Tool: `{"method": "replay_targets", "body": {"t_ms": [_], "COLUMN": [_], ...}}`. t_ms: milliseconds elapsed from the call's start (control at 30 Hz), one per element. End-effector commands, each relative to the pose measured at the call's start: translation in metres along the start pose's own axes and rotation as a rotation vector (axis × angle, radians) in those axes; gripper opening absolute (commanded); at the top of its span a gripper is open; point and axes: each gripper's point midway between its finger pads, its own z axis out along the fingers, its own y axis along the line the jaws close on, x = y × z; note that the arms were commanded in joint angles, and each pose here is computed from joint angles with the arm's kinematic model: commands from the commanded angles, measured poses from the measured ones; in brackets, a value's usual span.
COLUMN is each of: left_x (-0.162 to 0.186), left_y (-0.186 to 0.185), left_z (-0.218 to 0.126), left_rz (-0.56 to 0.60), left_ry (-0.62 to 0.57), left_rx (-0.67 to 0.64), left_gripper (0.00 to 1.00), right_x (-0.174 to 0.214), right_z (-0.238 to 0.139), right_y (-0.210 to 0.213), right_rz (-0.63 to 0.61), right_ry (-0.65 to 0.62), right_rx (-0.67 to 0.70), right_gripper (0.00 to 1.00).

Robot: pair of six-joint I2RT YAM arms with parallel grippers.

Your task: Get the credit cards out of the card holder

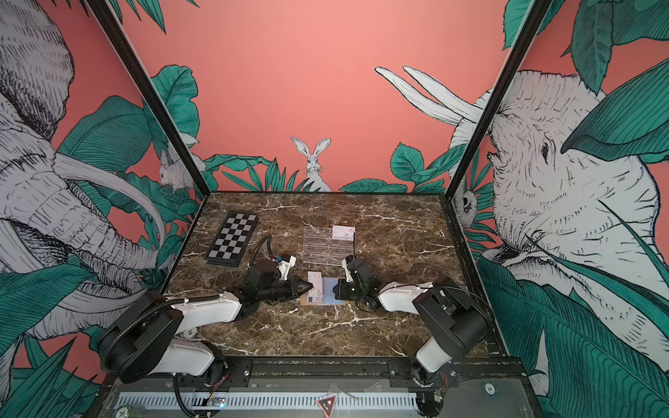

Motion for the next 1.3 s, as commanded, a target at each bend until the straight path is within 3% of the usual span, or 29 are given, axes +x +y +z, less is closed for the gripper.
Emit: {"method": "replay_targets", "body": {"t_ms": [0, 133, 267, 367, 667, 900, 1267], "left_x": [-0.011, -0.021, -0.031, -0.042, -0.065, -0.063, -0.057], "left_y": [-0.018, -0.037, -0.060, -0.078, -0.143, -0.156, -0.157], "left_z": [-0.007, -0.013, -0.018, -0.019, -0.011, -0.013, -0.019], "left_rz": [0.060, 0.079, 0.102, 0.109, 0.131, 0.242, 0.357], "left_ry": [-0.019, -0.039, -0.060, -0.076, -0.062, -0.045, -0.059], "left_rx": [0.019, 0.046, 0.102, 0.150, 0.426, 0.470, 0.481], "left_gripper": [0.00, 0.00, 0.00, 0.00, 0.00, 0.00, 0.00], "right_x": [-0.020, -0.038, -0.057, -0.067, -0.086, -0.085, -0.089], "right_z": [-0.017, -0.043, -0.077, -0.100, -0.155, -0.169, -0.182], "right_y": [0.028, 0.037, 0.034, 0.029, 0.021, 0.033, 0.050], "right_rz": [-0.063, -0.121, -0.138, -0.149, -0.110, -0.208, -0.379], "right_ry": [-0.085, -0.165, -0.291, -0.336, -0.414, -0.398, -0.384], "right_rx": [-0.080, -0.054, -0.036, -0.027, -0.139, -0.240, -0.237], "right_gripper": [0.19, 0.42, 0.75, 0.88, 0.93, 0.93, 0.88]}}
